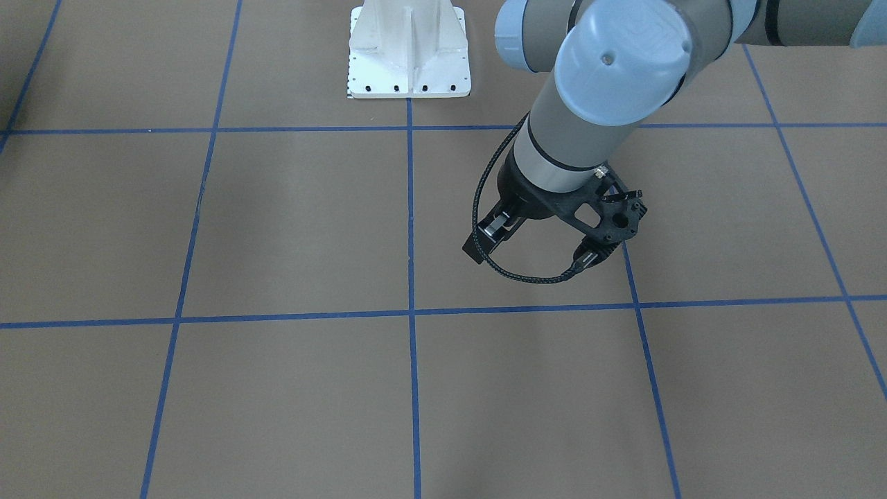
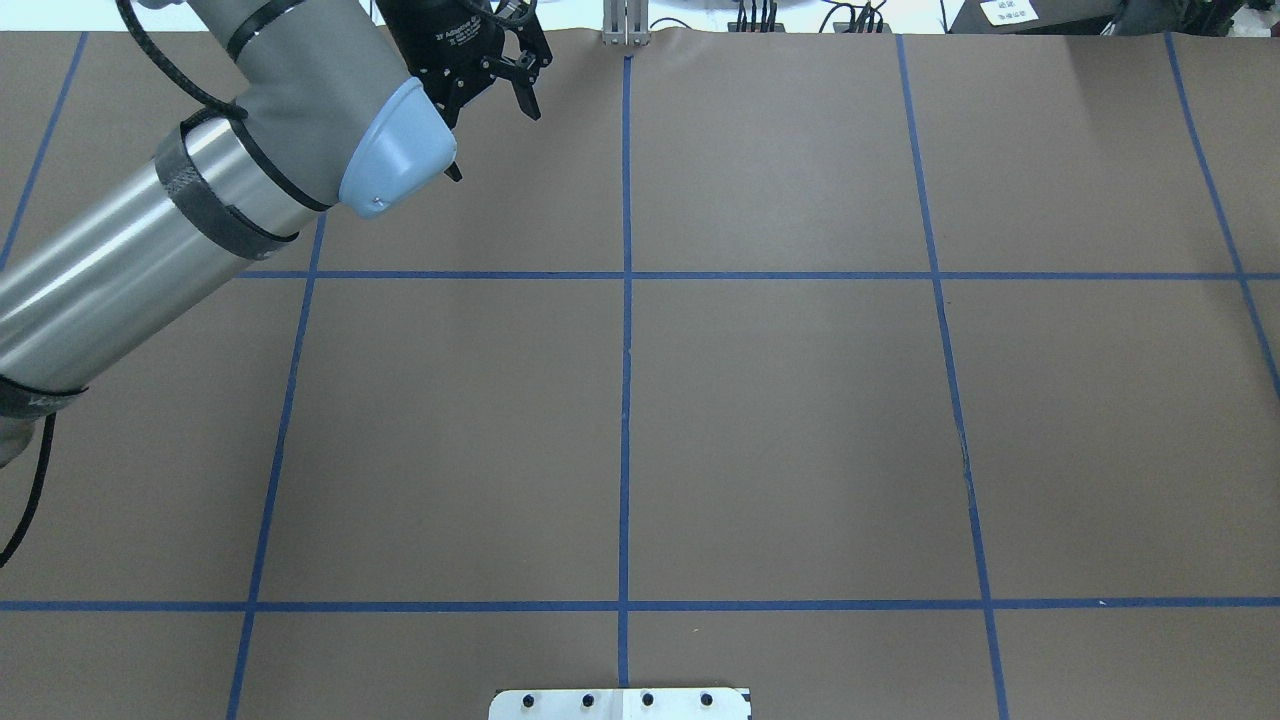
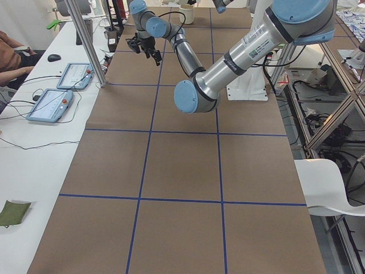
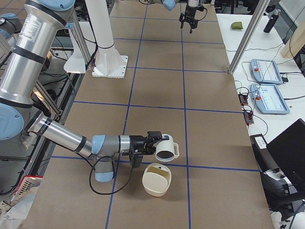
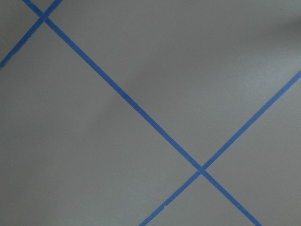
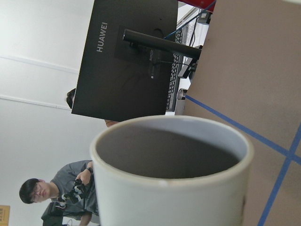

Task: Left arm hands cup to right arm to dump lemon

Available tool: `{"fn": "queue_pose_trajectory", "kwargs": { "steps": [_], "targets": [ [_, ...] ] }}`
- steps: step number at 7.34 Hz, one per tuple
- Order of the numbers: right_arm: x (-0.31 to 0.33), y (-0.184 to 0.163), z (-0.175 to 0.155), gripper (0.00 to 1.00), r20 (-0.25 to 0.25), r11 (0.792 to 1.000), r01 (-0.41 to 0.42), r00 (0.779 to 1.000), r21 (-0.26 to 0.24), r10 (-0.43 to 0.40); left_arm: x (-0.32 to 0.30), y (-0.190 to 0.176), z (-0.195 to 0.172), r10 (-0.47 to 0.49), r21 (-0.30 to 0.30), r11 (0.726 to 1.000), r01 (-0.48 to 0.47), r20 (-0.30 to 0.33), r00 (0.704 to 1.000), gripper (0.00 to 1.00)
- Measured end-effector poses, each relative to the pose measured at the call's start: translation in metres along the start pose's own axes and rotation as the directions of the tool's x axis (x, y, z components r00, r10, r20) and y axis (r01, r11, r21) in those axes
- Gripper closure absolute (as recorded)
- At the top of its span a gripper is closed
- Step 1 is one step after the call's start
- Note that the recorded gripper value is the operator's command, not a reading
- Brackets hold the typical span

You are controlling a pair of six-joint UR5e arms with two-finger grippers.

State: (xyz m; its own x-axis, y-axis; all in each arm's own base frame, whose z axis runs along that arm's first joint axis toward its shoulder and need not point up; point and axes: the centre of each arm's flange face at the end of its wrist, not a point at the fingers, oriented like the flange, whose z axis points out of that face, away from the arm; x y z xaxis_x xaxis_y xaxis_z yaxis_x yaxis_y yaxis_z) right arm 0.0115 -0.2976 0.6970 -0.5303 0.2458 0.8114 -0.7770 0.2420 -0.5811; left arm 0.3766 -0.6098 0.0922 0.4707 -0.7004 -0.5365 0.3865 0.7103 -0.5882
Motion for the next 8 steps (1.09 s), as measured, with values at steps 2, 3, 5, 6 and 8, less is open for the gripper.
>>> {"fn": "queue_pose_trajectory", "kwargs": {
  "steps": [2,3,5,6,8],
  "targets": [
    [0.008,-0.008,-0.003,0.81,0.019,0.983,-0.184,0.983,-0.009,0.185,0.000,0.002,0.000,0.001,-0.002,1.000,-0.001,-0.001,1.000,0.00],
    [0.009,-0.012,-0.006,0.79,0.034,0.959,-0.284,0.958,-0.017,0.284,0.001,0.003,0.000,0.001,-0.003,1.000,-0.001,-0.001,1.000,0.00],
    [0.013,-0.021,-0.014,0.78,0.052,0.885,-0.464,0.884,-0.022,0.465,0.001,0.004,0.002,0.002,-0.005,1.000,-0.002,0.001,1.000,0.00],
    [0.013,-0.025,-0.017,0.78,0.060,0.839,-0.543,0.837,-0.022,0.543,0.001,0.003,0.003,0.003,-0.003,1.000,-0.003,0.003,1.000,0.00],
    [0.015,-0.031,-0.025,0.78,0.069,0.754,-0.655,0.751,-0.039,0.656,0.002,0.002,0.005,0.006,0.010,1.000,-0.006,0.002,1.000,0.00]
  ]
}}
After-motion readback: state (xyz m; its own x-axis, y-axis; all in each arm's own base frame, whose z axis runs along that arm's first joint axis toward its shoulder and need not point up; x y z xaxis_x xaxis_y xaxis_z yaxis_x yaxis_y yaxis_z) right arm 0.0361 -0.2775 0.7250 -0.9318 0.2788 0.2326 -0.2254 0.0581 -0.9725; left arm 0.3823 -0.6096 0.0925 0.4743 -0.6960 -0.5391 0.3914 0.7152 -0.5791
